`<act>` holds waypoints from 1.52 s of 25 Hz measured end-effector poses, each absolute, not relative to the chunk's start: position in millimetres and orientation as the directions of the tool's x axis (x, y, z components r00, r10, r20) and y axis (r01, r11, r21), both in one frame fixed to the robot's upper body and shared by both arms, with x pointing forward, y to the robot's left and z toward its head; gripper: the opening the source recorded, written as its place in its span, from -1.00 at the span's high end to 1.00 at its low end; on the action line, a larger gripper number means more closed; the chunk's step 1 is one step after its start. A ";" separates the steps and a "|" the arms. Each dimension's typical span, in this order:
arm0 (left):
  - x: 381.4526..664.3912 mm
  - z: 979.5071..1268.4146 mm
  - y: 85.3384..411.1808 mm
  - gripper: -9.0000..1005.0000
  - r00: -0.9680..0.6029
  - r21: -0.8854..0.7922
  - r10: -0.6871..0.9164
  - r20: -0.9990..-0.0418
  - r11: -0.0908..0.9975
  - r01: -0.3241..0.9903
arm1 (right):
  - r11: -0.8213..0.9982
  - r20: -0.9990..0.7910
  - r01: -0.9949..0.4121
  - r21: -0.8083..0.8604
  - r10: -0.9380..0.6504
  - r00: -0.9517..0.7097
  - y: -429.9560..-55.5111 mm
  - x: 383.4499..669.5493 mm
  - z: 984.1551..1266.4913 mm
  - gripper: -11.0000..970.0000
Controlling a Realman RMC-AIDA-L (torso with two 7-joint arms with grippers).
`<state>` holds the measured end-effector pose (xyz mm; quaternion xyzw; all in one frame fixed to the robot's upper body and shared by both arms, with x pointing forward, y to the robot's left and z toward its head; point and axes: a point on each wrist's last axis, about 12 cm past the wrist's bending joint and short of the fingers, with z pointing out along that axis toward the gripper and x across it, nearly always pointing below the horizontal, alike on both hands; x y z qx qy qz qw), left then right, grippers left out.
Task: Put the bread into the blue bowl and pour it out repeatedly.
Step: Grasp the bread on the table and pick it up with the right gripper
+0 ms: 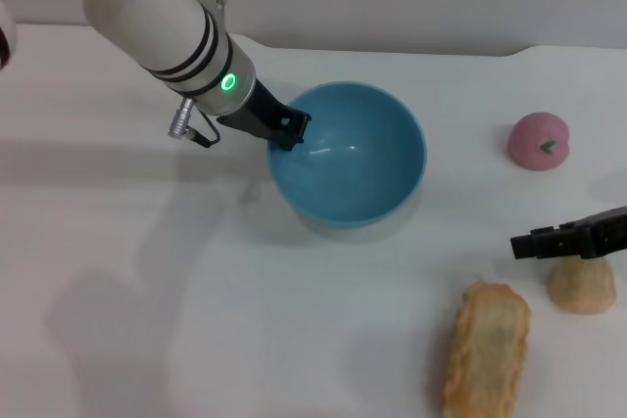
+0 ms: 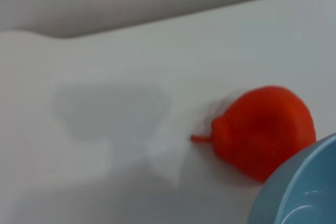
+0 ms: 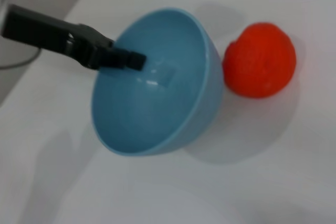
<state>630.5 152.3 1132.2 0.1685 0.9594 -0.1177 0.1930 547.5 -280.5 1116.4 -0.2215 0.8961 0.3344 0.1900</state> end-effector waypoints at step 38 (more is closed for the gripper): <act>634.2 1142.7 146.7 0.98 -0.859 -0.165 0.293 -0.421 0.906 0.390 | 0.805 -0.177 -0.310 0.506 -0.255 -0.951 -238.2 561.2 1053.0 0.06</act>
